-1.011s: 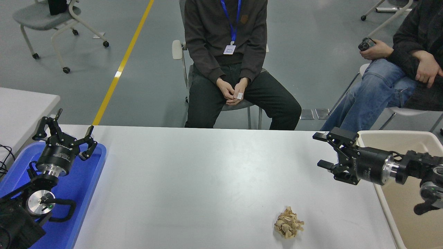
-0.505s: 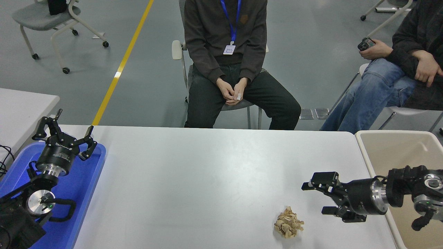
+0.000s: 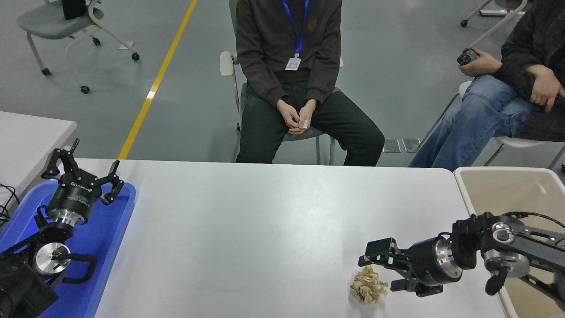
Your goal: Clean the table surface
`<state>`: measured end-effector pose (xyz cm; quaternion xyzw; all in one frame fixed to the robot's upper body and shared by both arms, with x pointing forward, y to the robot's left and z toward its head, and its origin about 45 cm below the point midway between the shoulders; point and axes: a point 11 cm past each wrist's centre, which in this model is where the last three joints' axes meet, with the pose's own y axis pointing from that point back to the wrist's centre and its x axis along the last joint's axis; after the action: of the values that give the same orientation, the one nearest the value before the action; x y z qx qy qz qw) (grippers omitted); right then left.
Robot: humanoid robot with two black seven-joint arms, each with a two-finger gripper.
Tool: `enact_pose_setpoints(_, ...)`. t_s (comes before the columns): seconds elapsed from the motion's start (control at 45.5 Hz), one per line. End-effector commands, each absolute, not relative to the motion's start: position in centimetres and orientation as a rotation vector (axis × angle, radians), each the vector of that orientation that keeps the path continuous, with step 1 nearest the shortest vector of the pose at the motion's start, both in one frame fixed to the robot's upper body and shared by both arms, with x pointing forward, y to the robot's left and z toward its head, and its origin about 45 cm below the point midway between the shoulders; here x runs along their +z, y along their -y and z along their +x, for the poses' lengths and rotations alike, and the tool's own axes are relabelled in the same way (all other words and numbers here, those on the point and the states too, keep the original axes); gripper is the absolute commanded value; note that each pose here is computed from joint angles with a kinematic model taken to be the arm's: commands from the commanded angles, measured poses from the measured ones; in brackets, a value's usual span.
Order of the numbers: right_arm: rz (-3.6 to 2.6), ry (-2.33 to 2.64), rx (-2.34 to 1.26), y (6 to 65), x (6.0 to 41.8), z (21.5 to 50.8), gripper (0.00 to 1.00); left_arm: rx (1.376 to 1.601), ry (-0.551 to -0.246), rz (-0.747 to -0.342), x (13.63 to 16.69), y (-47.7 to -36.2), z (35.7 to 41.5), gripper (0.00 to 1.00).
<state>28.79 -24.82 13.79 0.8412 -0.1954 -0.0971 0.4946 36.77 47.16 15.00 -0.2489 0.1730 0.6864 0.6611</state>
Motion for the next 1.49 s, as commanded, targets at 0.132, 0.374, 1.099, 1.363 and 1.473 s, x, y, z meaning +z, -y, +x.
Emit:
enact_pose_setpoints(0.132,1.955,0.394,-0.086,23.7,11.6,28.8,1.0,1.551,-0.392,-0.564,15.01,-47.1,36.78,1.0)
enact_pose_setpoints(0.374,1.974,0.392,-0.064,21.4,11.1,29.3,1.0,1.551,-0.392,-0.564,15.01,-47.1,36.78,1.0)
enact_pose_setpoints(1.099,1.843,0.301,0.093,21.9,7.9,28.5,1.0,1.553,-0.391,-0.563,15.0,-47.2,36.76,1.0)
enact_pose_setpoints(1.363,1.841,0.312,0.117,21.9,8.0,28.7,0.99,1.551,-0.392,-0.564,15.01,-47.1,36.78,1.0)
enact_pose_setpoints(1.473,1.85,0.314,0.12,21.6,8.1,28.7,0.98,1.553,-0.39,-0.564,15.02,-47.2,36.76,1.0)
